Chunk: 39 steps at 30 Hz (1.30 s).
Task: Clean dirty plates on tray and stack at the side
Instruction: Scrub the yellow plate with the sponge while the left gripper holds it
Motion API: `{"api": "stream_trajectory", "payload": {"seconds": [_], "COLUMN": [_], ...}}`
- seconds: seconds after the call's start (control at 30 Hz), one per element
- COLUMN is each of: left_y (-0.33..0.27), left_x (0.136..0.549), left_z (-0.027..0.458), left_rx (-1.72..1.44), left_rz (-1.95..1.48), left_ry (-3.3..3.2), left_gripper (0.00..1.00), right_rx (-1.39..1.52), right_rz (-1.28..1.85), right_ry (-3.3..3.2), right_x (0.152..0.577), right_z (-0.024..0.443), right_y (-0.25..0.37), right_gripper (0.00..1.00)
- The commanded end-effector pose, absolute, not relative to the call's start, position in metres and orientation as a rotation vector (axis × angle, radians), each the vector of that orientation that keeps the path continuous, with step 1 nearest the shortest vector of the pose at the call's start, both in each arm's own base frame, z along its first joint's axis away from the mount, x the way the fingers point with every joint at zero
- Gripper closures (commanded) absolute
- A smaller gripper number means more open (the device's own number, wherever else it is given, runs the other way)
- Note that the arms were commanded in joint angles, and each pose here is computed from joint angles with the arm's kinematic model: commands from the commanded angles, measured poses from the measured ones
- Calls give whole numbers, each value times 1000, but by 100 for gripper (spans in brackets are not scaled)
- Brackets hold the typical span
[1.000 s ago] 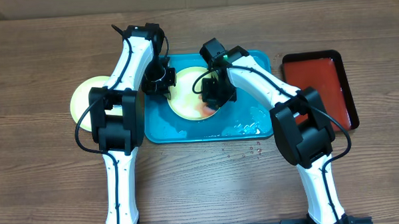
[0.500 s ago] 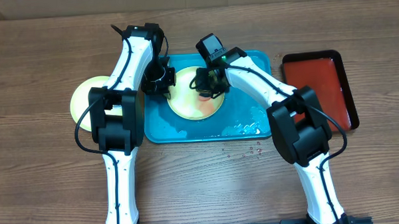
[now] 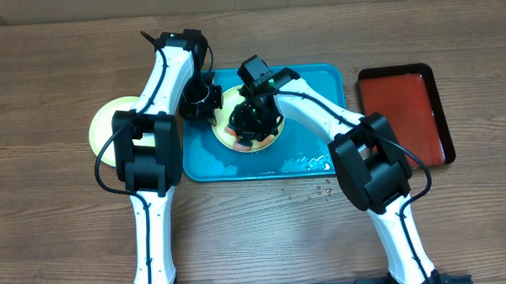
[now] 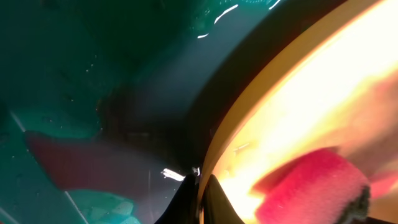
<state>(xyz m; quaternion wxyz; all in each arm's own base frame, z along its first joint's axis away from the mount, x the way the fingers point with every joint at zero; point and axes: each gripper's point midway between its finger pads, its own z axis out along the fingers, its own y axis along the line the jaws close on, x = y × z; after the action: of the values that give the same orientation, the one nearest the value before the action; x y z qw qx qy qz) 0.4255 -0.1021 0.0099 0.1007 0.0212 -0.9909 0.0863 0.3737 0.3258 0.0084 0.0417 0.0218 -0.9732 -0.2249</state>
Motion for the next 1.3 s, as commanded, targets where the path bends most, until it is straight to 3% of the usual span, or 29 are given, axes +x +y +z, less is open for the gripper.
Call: {"api": "stream_trajectory", "payload": {"seconds": [0.0,0.23,0.33,0.67,1.03,1.27], "left_y": [-96,-96,-96,-96,-96,-96], "left_x": [426,426,426,426,426,426], "left_z": [3,3,3,3,3,3], "left_rx": [64,65,65,65,65,64], "left_rz": [220,219,219,219,219,220], "left_ry": [-2929,-2929,-2929,-2929,-2929,-2929], "left_gripper": [96,96,96,96,96,96], "right_rx": [-35,-114,-120,-61,132,140], "right_rz": [-391,82,112,-444,-903,-741], "right_ry": [-3081,-3287,-3323,-3311,-2973,-2920], "right_x": [389,421,428,446,396,371], "right_z": [-5,15,16,7,5,4], "right_y": [272,209,206,275,345,321], "right_gripper": [96,96,96,96,96,96]}}
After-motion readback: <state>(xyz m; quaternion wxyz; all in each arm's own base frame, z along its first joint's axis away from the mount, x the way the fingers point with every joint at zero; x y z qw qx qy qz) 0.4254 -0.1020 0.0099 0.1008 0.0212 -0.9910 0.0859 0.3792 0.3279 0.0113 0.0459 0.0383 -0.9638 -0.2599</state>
